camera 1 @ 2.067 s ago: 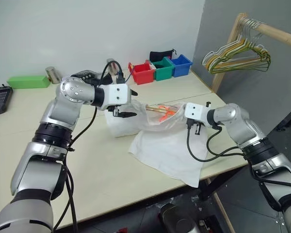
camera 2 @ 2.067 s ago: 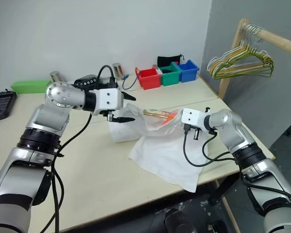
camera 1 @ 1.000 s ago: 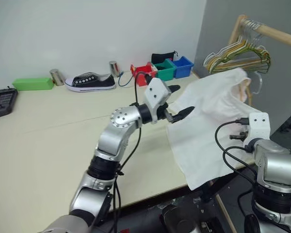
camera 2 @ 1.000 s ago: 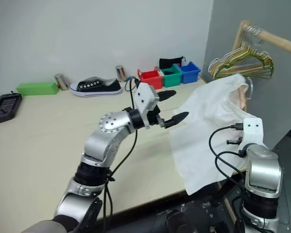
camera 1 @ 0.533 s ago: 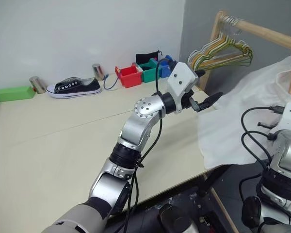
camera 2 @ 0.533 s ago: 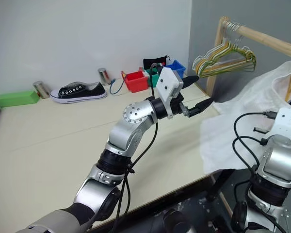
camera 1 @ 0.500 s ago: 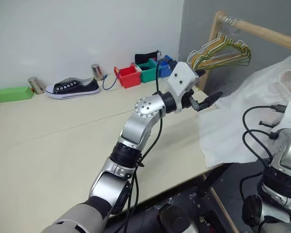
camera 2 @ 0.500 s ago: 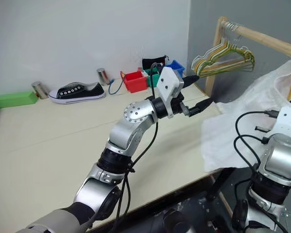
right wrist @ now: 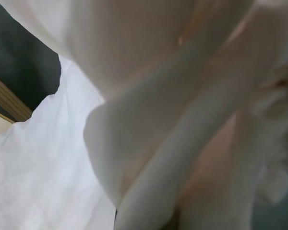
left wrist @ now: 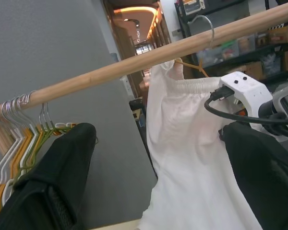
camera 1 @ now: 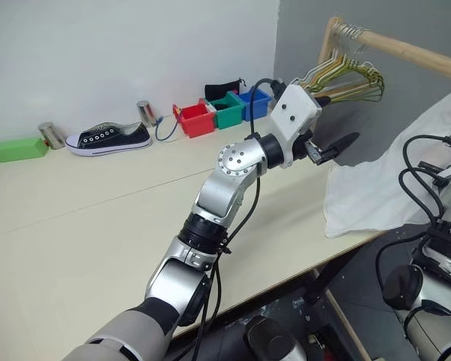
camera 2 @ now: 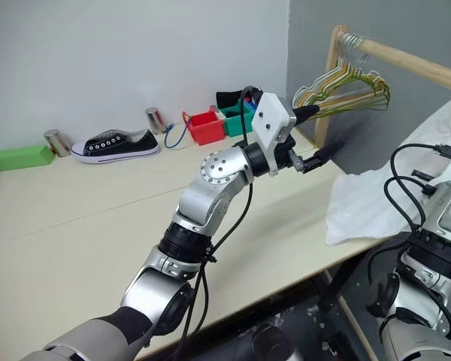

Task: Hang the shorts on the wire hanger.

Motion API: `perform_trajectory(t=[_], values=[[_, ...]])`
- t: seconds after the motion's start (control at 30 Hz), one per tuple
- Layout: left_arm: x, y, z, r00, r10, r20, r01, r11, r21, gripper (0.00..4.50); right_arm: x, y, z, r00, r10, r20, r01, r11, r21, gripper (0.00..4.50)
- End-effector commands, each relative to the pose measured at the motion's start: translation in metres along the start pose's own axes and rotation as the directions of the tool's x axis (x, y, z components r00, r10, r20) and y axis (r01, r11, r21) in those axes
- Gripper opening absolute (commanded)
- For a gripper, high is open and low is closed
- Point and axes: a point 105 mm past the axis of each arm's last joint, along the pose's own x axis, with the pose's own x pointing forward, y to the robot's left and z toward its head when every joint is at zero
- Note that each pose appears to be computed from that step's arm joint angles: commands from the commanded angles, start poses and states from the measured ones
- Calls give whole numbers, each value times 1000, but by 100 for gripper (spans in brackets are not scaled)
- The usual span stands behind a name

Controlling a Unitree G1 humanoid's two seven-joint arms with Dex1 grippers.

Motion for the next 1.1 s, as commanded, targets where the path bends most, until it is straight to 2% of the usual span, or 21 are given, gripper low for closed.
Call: perform_trajectory(t=[0.03, 0.13, 0.33, 0.47, 0.63, 0.67, 0.7, 0.8, 0.93, 1.0, 1.1], values=[[2, 2, 17, 999, 2, 41, -4, 999, 48, 448, -5, 4, 11, 1000, 30, 0, -30, 997, 73, 0], [1, 3, 16, 999, 7, 37, -9, 999, 49, 448, -4, 9, 1, 996, 65, -55, -60, 994, 93, 0], [0, 2, 14, 1000, 10, 29, -11, 999, 53, 448, 0, 3, -6, 995, 56, -85, -49, 995, 85, 0], [-1, 5, 14, 999, 18, 26, -19, 998, 58, 450, -1, 2, -1, 998, 38, -49, -36, 998, 53, 87], [-3, 7, 14, 999, 22, 24, -24, 998, 63, 450, -9, 4, 13, 999, 4, 50, -1, 998, -67, 211], [-3, 8, 14, 999, 23, 23, -24, 998, 63, 450, -11, 5, 14, 998, 6, 61, -1, 996, -84, 225], [-3, 8, 14, 999, 24, 23, -25, 998, 64, 450, -14, 6, 16, 997, 1, 79, 7, 994, -110, 262], [-4, 9, 14, 999, 25, 23, -27, 997, 66, 450, -25, 6, 23, 990, -21, 143, 47, 982, -181, 311], [-5, 10, 14, 999, 26, 21, -27, 997, 66, 450, -44, 11, 30, 977, -29, 212, 80, 968, -237, 402], [-5, 11, 14, 999, 26, 20, -27, 997, 66, 450, -51, 15, 32, 973, -23, 231, 82, 965, -249, 439], [-7, 12, 13, 999, 27, 17, -28, 997, 66, 450, -71, 26, 42, 956, -7, 295, 94, 955, -281, 445]])
